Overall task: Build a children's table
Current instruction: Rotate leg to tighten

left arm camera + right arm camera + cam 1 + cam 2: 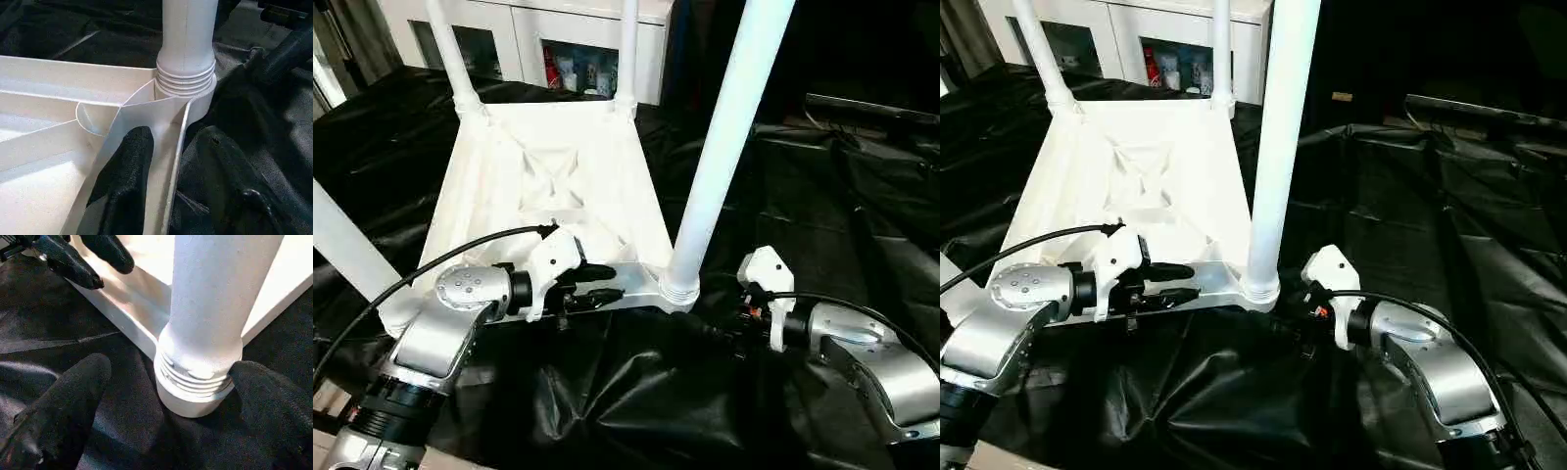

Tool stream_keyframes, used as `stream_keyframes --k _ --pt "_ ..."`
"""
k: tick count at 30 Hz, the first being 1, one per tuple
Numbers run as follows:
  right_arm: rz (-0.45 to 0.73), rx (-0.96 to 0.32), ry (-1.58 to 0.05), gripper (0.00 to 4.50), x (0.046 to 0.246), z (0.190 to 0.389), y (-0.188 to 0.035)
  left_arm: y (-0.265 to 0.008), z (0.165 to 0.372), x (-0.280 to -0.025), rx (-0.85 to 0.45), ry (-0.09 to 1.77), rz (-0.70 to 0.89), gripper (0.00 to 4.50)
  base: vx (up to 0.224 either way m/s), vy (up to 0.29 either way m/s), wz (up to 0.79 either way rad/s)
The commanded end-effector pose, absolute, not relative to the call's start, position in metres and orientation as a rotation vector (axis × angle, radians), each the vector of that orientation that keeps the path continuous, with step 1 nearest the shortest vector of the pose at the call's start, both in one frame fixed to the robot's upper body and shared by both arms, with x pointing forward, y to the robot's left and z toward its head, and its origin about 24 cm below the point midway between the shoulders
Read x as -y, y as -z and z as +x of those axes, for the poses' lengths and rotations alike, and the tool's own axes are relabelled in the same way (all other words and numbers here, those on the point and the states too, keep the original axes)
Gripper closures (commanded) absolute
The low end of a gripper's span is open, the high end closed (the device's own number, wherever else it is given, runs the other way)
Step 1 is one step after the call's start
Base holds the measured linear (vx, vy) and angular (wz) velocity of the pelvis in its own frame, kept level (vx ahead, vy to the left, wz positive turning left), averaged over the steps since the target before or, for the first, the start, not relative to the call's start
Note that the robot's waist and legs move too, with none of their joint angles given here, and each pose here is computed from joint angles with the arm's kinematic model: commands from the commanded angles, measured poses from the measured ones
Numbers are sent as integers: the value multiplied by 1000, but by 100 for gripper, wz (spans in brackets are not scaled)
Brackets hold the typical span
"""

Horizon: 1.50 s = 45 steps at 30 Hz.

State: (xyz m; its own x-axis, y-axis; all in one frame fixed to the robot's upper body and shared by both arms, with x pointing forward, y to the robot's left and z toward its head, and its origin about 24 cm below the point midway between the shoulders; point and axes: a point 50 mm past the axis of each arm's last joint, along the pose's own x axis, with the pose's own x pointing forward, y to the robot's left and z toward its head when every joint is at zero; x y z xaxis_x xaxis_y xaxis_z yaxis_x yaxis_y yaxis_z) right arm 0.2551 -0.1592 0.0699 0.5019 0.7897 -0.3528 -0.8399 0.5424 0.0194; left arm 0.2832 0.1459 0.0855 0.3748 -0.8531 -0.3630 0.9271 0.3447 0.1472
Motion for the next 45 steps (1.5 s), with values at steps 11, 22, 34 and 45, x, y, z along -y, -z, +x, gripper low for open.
stream_keyframes --k 11,22,34,45 --pt "-180 -308 -1014 0 155 254 -77 -86 281 -145 -246 1180 358 278 0 0 0" --pt "-180 -308 -1014 0 155 254 -77 -86 281 -145 -246 1180 358 278 0 0 0" --pt "-180 -308 -1014 0 155 254 -77 -86 281 -145 -246 1180 358 278 0 0 0" --pt "-180 -308 -1014 0 155 254 -77 -86 281 -145 -246 1180 358 278 0 0 0"
